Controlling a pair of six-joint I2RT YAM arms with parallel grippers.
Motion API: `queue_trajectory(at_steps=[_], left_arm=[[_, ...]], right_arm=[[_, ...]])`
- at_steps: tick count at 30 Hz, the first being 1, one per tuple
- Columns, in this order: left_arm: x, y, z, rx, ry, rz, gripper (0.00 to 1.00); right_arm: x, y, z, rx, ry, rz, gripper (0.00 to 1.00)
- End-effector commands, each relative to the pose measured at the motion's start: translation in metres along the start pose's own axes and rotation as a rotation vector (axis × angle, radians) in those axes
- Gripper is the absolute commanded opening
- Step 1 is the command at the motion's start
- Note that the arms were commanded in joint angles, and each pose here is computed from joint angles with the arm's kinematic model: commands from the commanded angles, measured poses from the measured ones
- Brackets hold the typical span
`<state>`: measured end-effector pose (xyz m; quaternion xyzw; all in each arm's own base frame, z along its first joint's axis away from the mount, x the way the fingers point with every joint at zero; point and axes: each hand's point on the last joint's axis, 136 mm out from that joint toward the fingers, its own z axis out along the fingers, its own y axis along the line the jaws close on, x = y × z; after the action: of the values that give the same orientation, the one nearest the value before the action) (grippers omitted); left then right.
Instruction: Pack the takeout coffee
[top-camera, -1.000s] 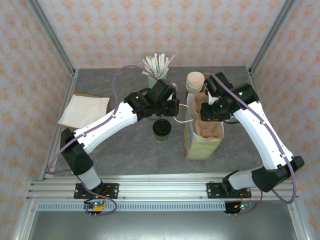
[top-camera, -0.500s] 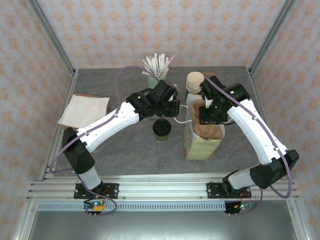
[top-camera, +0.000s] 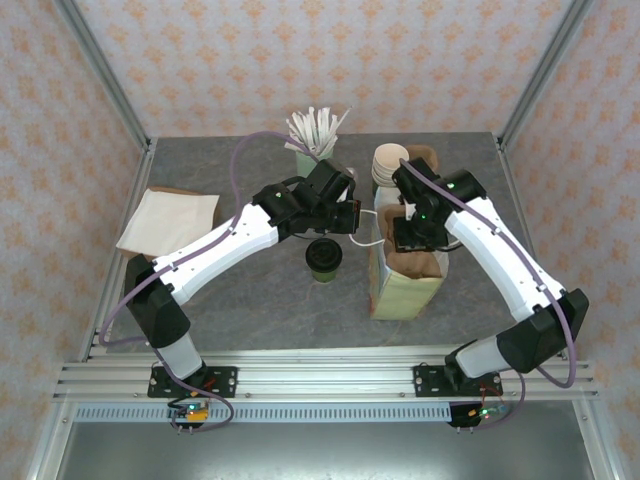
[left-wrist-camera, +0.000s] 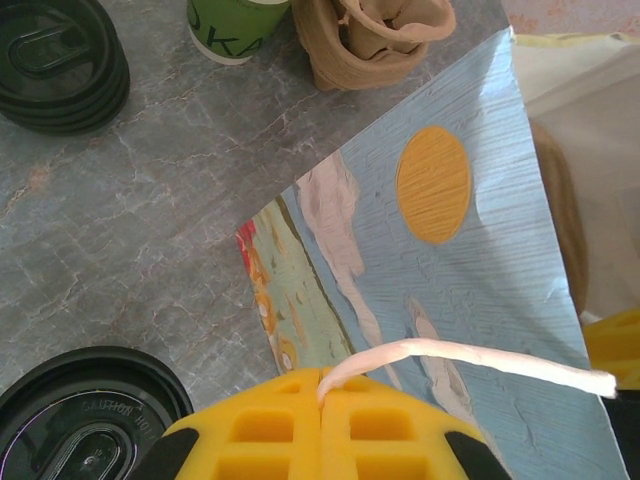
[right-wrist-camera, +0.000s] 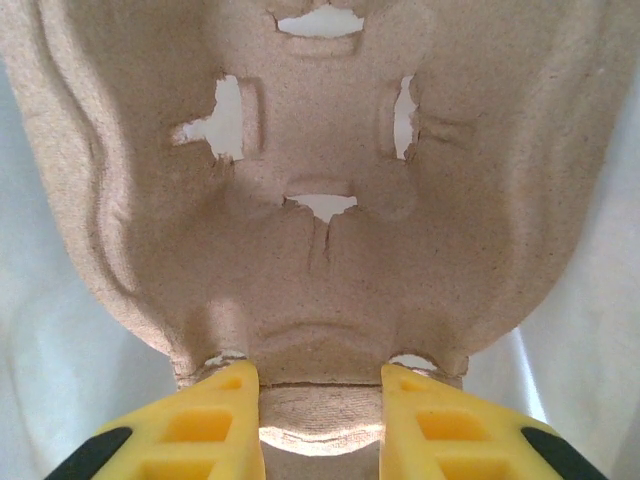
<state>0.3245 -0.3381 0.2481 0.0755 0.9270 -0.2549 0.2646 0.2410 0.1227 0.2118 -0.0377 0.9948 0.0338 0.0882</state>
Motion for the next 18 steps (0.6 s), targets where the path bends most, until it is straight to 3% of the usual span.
queue_trajectory(at_steps=[1,18], left_arm=[[-0.009,-0.013,-0.005,0.042,-0.027,0.008,0.00],[-0.003,-0.003,-0.011,0.007,-0.036,-0.012,0.00]], right_arm=[[-0.006,-0.004,0.010,0.040,-0.019,0.009,0.28],[-0.014,-0.009,0.069,0.085,-0.023,0.046,0.28]])
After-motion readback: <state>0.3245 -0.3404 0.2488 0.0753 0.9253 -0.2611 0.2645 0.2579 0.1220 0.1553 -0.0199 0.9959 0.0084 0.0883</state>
